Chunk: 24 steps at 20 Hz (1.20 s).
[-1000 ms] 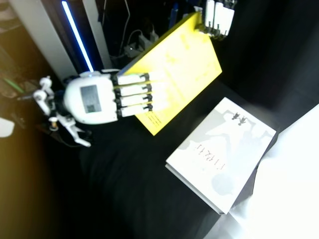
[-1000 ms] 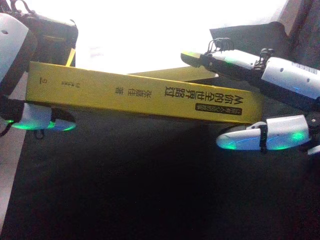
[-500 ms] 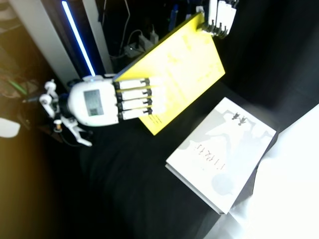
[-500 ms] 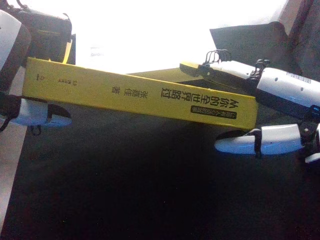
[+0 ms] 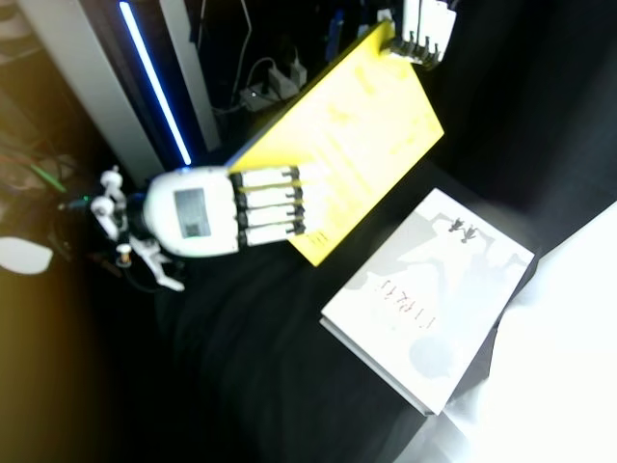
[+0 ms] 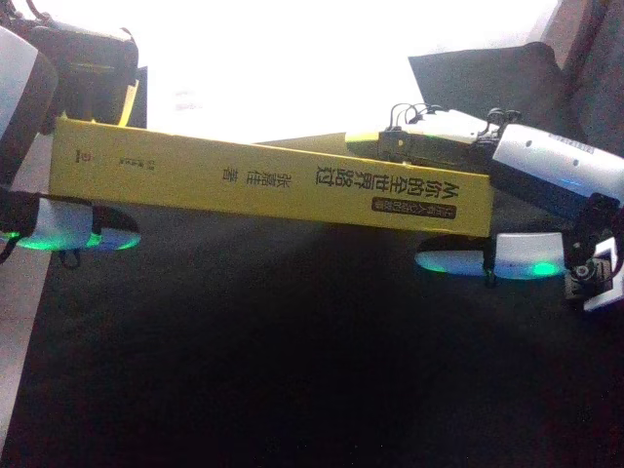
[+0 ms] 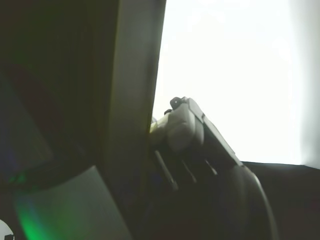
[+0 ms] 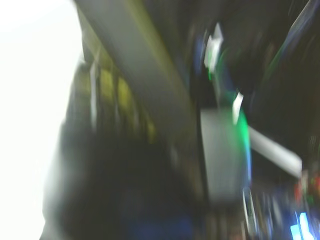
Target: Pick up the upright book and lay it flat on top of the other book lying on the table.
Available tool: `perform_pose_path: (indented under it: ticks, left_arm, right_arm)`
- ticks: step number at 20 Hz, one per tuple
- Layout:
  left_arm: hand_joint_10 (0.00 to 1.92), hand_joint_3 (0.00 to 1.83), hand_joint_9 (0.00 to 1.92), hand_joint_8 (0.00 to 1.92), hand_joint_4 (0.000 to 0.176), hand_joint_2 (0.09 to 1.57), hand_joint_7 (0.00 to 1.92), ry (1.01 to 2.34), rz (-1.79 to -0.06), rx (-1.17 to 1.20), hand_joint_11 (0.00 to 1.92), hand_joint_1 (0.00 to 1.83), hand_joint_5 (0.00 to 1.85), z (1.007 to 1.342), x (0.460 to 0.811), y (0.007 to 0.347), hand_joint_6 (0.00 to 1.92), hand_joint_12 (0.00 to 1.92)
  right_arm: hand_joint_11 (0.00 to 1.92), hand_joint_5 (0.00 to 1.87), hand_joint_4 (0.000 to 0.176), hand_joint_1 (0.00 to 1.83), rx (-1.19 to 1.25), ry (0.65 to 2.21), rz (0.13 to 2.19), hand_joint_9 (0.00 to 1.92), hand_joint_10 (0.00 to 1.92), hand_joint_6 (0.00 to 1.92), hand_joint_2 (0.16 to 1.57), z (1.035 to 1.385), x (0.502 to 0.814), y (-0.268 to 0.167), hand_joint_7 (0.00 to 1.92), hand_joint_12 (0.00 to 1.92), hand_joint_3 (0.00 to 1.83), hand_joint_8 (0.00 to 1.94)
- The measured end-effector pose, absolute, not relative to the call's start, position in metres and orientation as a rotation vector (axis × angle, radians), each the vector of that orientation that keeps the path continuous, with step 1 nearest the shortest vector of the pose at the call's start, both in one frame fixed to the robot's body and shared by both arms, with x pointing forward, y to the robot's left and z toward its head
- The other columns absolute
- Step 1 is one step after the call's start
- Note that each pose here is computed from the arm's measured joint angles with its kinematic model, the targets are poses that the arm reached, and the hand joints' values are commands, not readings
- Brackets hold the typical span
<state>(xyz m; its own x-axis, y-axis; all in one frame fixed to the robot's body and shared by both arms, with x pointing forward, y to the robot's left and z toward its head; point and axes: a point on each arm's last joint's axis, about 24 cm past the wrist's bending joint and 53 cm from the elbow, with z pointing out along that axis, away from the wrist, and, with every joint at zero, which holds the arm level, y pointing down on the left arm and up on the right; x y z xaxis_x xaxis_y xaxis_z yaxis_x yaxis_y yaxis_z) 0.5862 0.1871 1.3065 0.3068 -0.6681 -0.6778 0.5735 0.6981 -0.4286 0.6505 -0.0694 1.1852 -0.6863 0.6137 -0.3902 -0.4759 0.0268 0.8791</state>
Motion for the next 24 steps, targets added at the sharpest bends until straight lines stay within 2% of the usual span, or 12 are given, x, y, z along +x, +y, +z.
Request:
perform_pose_path:
  ticks: [3,5,6,11,14,15,17,19,20,21,23,24]
  left_arm:
    - [1.92,1.8,1.2,1.86,0.0,0.34,1.14,0.956,-0.828,-0.109,1.13,1.64,1.08,1.305,0.584,0.186,1.78,1.92]
    - [1.92,1.8,1.21,1.82,0.0,0.32,1.14,0.962,-0.829,-0.108,1.39,1.64,1.07,1.303,0.584,0.185,1.78,1.92]
    - [1.92,1.8,1.22,1.81,0.0,0.32,1.14,0.962,-0.829,-0.108,1.46,1.64,1.06,1.303,0.584,0.185,1.77,1.92]
    - [1.92,1.58,1.41,1.92,0.0,0.55,1.01,0.968,-0.832,-0.096,1.53,1.42,1.03,1.301,0.582,0.182,1.73,1.92]
    - [1.92,1.56,1.4,1.92,0.0,0.57,0.99,0.973,-0.83,-0.1,1.52,1.41,1.01,1.299,0.581,0.183,1.7,1.92]
    - [1.92,1.58,1.16,1.77,0.0,0.46,1.0,0.975,-0.832,-0.092,1.38,1.56,0.97,1.298,0.58,0.181,1.65,1.92]
    - [1.8,0.84,0.83,1.62,0.0,0.87,0.75,0.974,-0.838,-0.087,0.99,1.38,0.66,1.298,0.579,0.18,1.55,1.83]
    - [1.21,0.07,0.55,1.62,0.0,1.36,0.6,0.993,-0.831,-0.075,0.46,1.05,0.42,1.293,0.577,0.177,1.77,1.6]
    - [0.97,0.02,0.35,0.92,0.0,1.38,0.38,1.006,-0.825,-0.074,0.15,0.9,0.23,1.29,0.578,0.177,1.06,1.56]
    - [0.69,0.0,0.1,0.41,0.041,1.29,0.22,1.017,-0.821,-0.08,0.03,0.75,0.14,1.287,0.579,0.178,0.54,1.29]
    - [0.07,0.0,0.0,0.03,0.109,1.12,0.02,1.034,-0.81,-0.074,0.0,0.68,0.02,1.282,0.577,0.181,0.05,0.16]
    - [0.01,0.0,0.0,0.0,0.131,1.06,0.0,1.029,-0.81,-0.08,0.0,0.66,0.0,1.284,0.577,0.183,0.01,0.03]
  right_arm:
    - [0.07,0.11,0.0,1.2,0.169,1.512,1.764,0.3,1.38,1.16,1.23,1.186,0.655,-0.073,0.4,1.92,0.03,0.98]
    - [0.18,0.18,0.0,1.25,0.173,1.51,1.761,0.39,1.51,1.34,1.28,1.186,0.657,-0.073,0.57,1.92,0.02,1.48]
    - [0.23,0.34,0.0,1.11,0.173,1.51,1.76,0.42,1.58,1.7,1.36,1.186,0.657,-0.074,0.63,1.92,0.01,1.56]
    - [1.0,0.49,0.0,1.07,0.201,1.485,1.762,1.01,1.92,1.71,1.44,1.188,0.664,-0.078,0.66,1.92,0.0,1.75]
    - [1.57,1.23,0.0,1.26,0.225,1.468,1.776,1.53,1.92,1.91,1.37,1.19,0.668,-0.08,1.42,1.92,0.0,1.94]
    - [1.66,1.37,0.137,1.29,0.226,1.467,1.777,1.62,1.92,1.92,1.36,1.19,0.668,-0.08,1.52,1.92,0.0,1.94]
    - [1.72,1.46,0.174,1.4,0.236,1.465,1.777,1.69,1.92,1.92,1.34,1.19,0.67,-0.082,1.63,1.92,0.0,1.94]
    - [1.75,1.48,0.176,1.46,0.26,1.459,1.782,1.73,1.92,1.92,1.32,1.191,0.673,-0.085,1.65,1.92,0.0,1.94]
    - [1.76,1.47,0.176,1.48,0.271,1.456,1.784,1.73,1.92,1.92,1.31,1.191,0.674,-0.086,1.62,1.92,0.0,1.94]
    - [1.77,1.46,0.176,1.48,0.274,1.455,1.783,1.75,1.92,1.92,1.31,1.191,0.674,-0.086,1.61,1.92,0.0,1.94]
    - [1.77,1.45,0.176,1.5,0.275,1.456,1.782,1.75,1.92,1.92,1.3,1.191,0.674,-0.086,1.62,1.92,0.0,1.94]
    - [1.76,1.45,0.176,1.49,0.275,1.455,1.783,1.75,1.92,1.92,1.31,1.192,0.674,-0.087,1.62,1.92,0.0,1.94]
